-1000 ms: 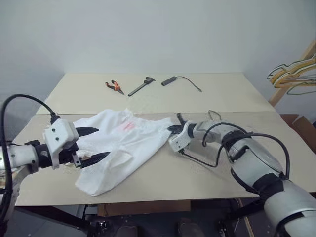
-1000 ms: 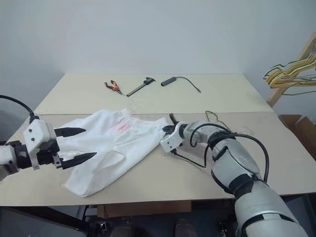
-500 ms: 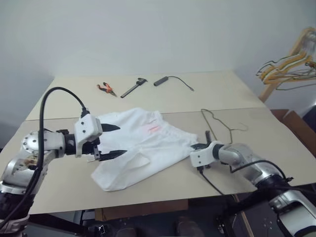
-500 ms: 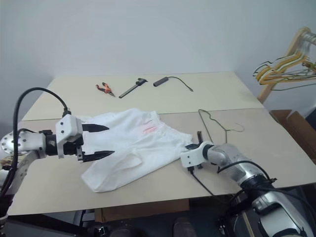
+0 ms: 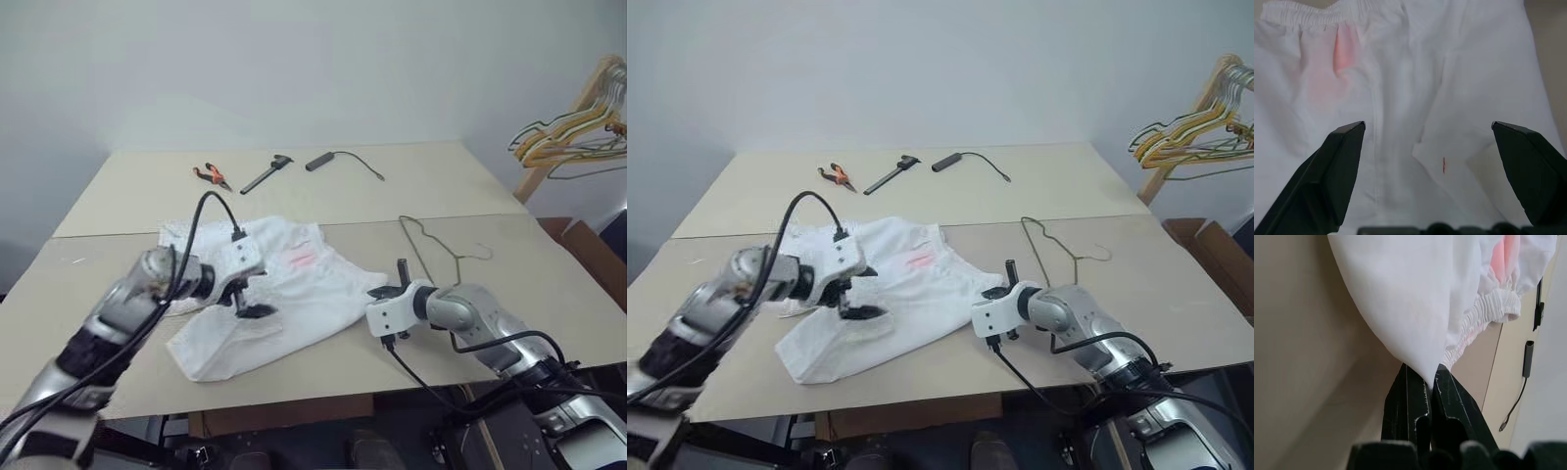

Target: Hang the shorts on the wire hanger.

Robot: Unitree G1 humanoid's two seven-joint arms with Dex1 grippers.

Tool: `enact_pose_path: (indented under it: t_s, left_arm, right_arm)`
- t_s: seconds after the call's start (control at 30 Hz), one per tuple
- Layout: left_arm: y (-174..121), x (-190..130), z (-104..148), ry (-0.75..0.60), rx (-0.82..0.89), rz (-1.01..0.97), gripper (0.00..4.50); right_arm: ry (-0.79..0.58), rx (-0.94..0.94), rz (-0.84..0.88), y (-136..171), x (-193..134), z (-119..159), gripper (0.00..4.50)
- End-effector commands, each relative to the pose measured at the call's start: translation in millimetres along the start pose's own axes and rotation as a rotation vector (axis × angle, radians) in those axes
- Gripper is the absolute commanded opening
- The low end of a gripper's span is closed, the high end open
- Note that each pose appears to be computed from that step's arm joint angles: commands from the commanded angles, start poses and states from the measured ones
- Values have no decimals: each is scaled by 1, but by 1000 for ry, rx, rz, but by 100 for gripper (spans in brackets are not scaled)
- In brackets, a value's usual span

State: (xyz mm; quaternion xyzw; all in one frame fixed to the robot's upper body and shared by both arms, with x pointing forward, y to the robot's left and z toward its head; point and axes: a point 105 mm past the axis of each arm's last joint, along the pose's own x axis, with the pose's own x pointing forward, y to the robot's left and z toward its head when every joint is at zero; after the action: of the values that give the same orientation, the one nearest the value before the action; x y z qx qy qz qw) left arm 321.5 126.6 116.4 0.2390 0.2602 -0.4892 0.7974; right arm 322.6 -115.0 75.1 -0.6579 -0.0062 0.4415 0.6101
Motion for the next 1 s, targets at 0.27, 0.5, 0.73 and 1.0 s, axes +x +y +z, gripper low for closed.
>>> enact_pose_path:
  t_s: [0.27, 0.5, 0.73, 1.0]
  left_arm:
    - [-4, -3, -16, 158, -178, -11, 450]
    - [-5, 0, -23, 196, -212, -11, 358]
    - [-8, -3, -30, 211, -224, -23, 137]
    - [-4, -15, -37, 212, -143, -16, 5]
  right_arm:
    - [-15, -45, -57, -19, -2, 6, 2]
    - [-28, -49, -66, -22, 0, 8, 0]
    - [-29, -51, -70, -25, 0, 7, 0]
    - [-26, -53, -70, -27, -1, 5, 0]
